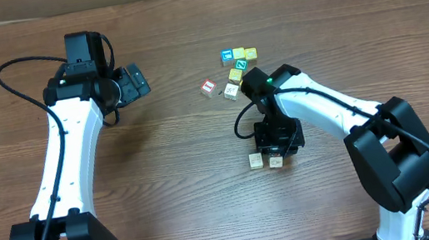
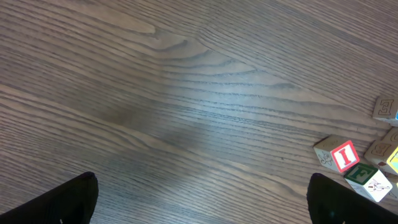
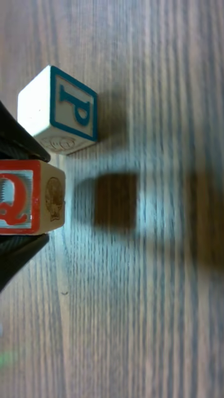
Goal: Flip 4 blocks
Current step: 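Set the 'Q' block beside the 'P' block and open the right gripper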
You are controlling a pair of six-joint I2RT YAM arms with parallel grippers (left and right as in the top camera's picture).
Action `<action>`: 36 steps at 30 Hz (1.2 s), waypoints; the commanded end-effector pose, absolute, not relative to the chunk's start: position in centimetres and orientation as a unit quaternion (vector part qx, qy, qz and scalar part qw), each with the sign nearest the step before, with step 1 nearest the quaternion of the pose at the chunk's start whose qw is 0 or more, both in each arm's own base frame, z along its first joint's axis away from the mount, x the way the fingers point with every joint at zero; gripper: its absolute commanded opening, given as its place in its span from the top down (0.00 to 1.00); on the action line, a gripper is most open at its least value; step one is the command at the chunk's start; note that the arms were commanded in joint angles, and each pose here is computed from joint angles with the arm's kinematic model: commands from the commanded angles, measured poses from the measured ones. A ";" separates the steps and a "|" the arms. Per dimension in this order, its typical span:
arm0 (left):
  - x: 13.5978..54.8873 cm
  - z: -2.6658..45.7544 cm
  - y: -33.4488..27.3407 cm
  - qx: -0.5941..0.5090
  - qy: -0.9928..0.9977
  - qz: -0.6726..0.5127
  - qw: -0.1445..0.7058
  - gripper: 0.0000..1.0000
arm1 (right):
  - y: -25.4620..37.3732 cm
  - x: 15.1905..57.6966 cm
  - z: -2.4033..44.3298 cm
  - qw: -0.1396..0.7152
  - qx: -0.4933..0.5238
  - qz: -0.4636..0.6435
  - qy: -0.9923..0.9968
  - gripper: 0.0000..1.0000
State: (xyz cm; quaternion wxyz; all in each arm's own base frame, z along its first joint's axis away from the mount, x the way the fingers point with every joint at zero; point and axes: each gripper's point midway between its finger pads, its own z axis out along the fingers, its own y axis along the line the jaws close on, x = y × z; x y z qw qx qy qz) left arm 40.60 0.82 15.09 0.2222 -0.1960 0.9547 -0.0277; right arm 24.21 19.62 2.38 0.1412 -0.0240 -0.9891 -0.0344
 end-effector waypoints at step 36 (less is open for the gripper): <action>41.1 15.6 0.8 -0.200 0.952 -0.031 0.230 0.00 | 15.1 25.9 8.2 0.141 -0.027 -0.066 -0.987 0.96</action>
